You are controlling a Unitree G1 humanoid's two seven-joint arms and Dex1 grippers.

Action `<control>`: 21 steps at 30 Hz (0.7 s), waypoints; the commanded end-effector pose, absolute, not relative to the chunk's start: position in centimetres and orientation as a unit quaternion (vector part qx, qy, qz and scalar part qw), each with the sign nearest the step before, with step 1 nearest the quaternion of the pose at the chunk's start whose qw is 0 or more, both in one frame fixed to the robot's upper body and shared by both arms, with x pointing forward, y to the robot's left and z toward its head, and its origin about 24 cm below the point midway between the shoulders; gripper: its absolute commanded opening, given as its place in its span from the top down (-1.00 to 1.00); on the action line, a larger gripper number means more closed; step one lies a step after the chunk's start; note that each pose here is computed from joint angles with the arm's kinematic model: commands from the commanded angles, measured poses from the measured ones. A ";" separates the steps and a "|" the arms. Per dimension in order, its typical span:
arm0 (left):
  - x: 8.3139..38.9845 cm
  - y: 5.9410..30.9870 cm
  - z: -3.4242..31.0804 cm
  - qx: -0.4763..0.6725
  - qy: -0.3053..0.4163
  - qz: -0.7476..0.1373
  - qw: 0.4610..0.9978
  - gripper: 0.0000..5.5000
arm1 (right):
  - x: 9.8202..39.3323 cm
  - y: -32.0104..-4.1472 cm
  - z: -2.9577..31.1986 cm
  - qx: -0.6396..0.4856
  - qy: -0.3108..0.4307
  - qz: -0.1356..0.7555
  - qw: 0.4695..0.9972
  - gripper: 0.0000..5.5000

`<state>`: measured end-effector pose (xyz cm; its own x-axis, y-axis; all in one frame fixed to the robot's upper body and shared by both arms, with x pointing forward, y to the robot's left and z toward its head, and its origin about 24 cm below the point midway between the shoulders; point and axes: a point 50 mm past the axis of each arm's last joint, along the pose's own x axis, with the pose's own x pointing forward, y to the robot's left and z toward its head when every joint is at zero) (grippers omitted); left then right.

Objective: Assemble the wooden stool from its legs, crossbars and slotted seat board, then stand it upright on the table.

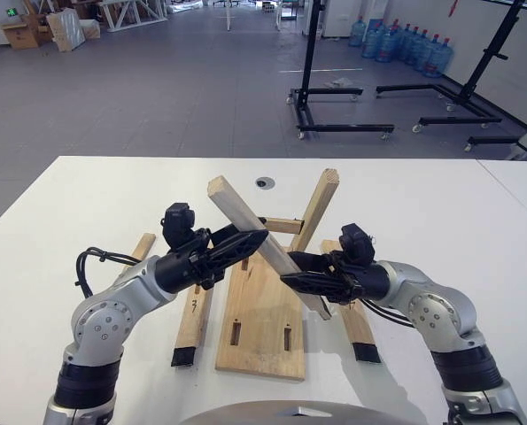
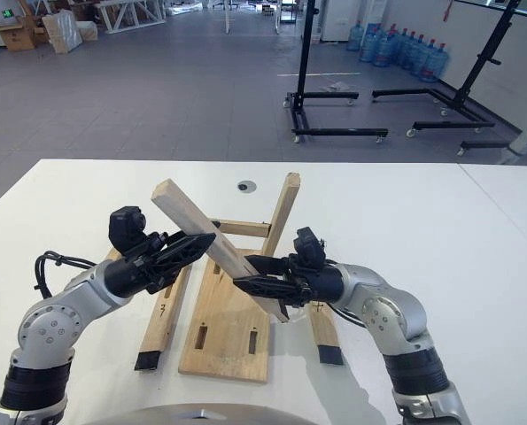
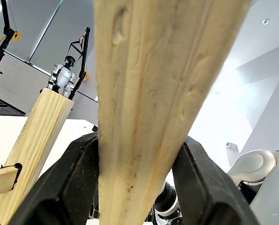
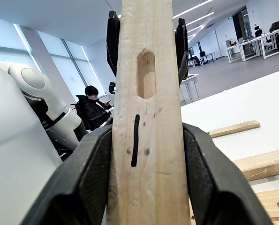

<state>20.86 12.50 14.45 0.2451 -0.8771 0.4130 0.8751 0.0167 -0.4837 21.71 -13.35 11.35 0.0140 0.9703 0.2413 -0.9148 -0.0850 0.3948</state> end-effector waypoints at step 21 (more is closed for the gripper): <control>22.0 17.8 15.6 -0.287 -0.056 -0.576 0.764 0.26 | 22.0 -15.7 12.5 0.156 0.079 0.678 0.714 -0.51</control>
<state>21.83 16.58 15.07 0.3234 -0.8403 0.4351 0.9033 0.1372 -0.4065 21.97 -15.15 11.83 0.0479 0.9917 0.1192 -0.9294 0.0006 0.3690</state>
